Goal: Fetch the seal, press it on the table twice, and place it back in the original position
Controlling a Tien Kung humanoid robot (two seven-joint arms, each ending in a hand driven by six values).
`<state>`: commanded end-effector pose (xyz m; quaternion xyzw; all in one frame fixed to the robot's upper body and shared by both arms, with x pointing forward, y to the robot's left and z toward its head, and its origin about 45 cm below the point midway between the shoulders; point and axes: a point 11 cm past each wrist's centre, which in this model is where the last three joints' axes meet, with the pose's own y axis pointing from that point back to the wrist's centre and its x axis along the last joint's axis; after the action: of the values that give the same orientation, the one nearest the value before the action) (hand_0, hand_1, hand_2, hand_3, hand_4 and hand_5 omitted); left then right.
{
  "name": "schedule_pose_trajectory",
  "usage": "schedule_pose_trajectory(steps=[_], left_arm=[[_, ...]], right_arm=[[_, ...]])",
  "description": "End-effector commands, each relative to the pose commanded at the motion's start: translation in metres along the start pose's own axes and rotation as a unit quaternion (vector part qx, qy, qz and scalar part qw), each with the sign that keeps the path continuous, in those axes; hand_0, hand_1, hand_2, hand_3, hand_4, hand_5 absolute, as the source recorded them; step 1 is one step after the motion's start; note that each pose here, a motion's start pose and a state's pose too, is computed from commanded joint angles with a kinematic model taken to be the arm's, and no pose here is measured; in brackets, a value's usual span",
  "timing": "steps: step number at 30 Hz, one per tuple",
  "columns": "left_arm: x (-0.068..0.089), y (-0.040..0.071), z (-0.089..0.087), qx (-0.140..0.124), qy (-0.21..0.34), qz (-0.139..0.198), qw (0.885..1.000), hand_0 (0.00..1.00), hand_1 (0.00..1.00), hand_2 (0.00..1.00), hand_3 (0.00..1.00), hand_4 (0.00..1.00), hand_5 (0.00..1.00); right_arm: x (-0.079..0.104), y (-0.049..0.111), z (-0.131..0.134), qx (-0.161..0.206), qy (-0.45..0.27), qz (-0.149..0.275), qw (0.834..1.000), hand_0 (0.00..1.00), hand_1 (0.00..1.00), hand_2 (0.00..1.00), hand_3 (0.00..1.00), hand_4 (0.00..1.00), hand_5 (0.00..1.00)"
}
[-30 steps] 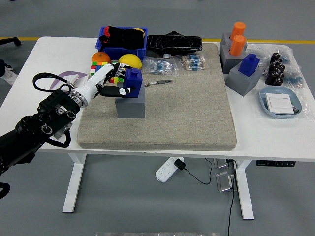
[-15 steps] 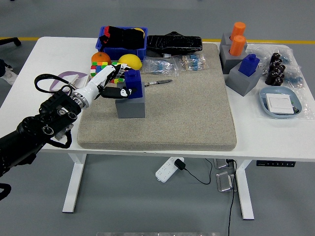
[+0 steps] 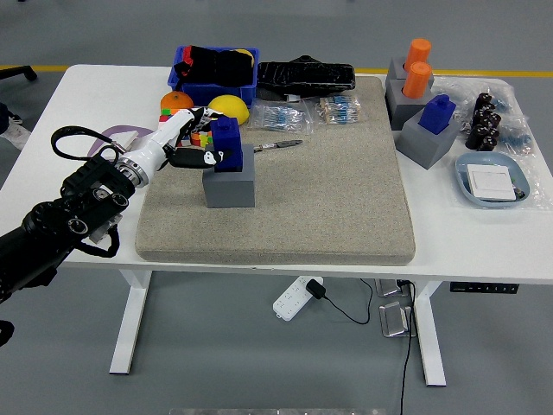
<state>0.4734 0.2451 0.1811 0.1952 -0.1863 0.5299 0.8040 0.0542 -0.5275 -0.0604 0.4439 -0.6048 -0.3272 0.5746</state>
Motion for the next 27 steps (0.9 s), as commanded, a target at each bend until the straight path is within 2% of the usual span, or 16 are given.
schedule_pose_trajectory(steps=[6, 27], left_arm=[[-0.002, 0.002, -0.005, 0.007, -0.002, -0.005, 1.0, 0.823, 0.706, 0.531, 0.692, 0.577, 0.002], [-0.01, 0.002, -0.004, 0.005, 0.004, -0.016, 1.0, 0.822, 0.695, 0.527, 0.68, 0.579, 0.002]], right_arm=[[-0.001, 0.0, 0.0, 0.0, 0.0, -0.001, 1.0, 0.761, 0.672, 0.664, 0.617, 0.786, 0.504], [-0.002, 0.0, 0.0, 0.0, -0.001, -0.001, 1.0, 0.761, 0.673, 0.664, 0.618, 0.786, 0.504]])
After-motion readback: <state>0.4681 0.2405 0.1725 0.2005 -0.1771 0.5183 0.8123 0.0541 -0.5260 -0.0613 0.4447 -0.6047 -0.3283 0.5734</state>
